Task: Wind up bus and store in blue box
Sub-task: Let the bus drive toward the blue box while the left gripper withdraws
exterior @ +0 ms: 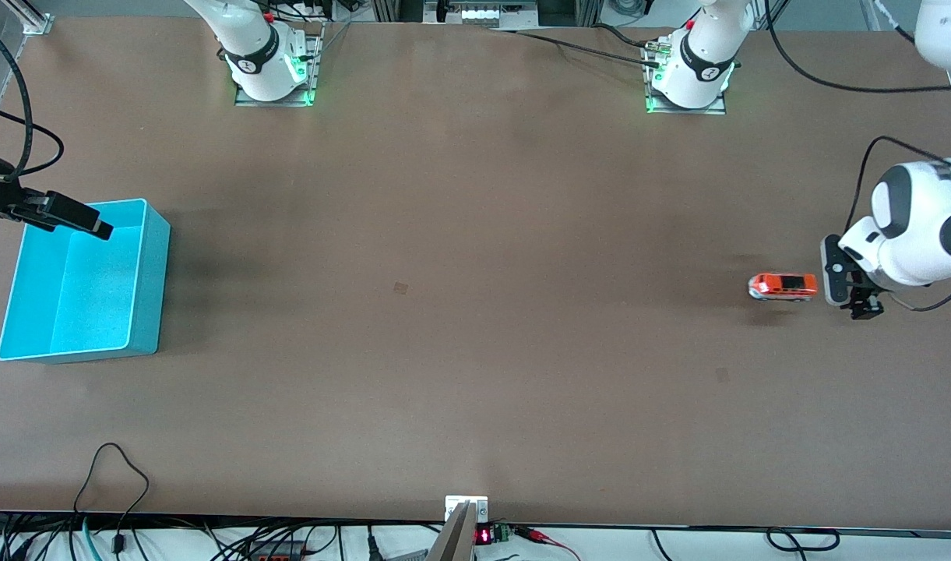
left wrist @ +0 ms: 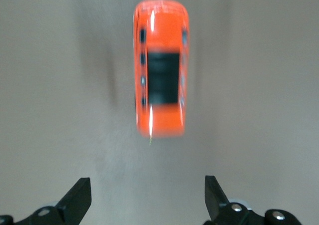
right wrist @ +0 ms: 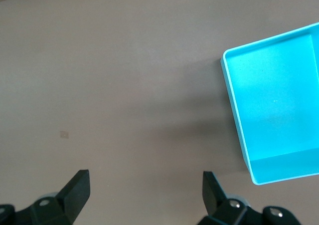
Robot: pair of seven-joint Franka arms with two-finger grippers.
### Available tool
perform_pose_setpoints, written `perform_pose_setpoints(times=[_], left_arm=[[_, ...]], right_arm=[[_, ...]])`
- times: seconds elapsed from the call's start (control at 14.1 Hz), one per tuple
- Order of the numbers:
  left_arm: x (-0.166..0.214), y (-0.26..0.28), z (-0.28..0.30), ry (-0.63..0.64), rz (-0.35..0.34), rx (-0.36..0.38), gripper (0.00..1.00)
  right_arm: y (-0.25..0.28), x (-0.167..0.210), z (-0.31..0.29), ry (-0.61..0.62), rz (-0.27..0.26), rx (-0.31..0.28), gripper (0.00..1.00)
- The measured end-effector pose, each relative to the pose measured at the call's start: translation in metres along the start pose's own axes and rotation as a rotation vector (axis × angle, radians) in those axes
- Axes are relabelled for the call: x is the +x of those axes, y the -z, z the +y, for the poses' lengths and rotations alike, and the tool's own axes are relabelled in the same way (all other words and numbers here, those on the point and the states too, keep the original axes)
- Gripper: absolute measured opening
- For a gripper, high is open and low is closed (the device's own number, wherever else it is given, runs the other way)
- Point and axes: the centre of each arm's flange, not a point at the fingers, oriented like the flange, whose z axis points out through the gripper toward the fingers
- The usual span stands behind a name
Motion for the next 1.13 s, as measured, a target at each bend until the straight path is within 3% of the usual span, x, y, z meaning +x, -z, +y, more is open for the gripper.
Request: perform_pose_setpoints(times=[0.14, 0.43, 0.64, 0.92, 1.13], left_arm=[[0.013, 0.045, 0.006, -0.009, -0.006, -0.008, 1.0], [0.056, 0.084, 0.006, 0.001, 0.094, 0.017, 1.0], [0.085, 0.107, -0.005, 0.034, 0.128, 0.055, 1.0], [0.106, 0.139, -0.017, 0.194, 0.172, 0.1, 1.0], [0.104, 0.153, -0.023, 0.415, 0.23, 0.101, 1.0]], right_arm=[[0.0, 0.0, 0.0, 0.0, 0.0, 0.0, 1.0], [0.0, 0.0, 0.0, -0.001, 0.0, 0.0, 1.0], [0.0, 0.0, 0.003, -0.005, 0.0, 0.0, 1.0], [0.001, 0.001, 0.005, -0.008, 0.0, 0.0, 1.0], [0.001, 0.001, 0.01, -0.017, 0.001, 0.001, 1.0]])
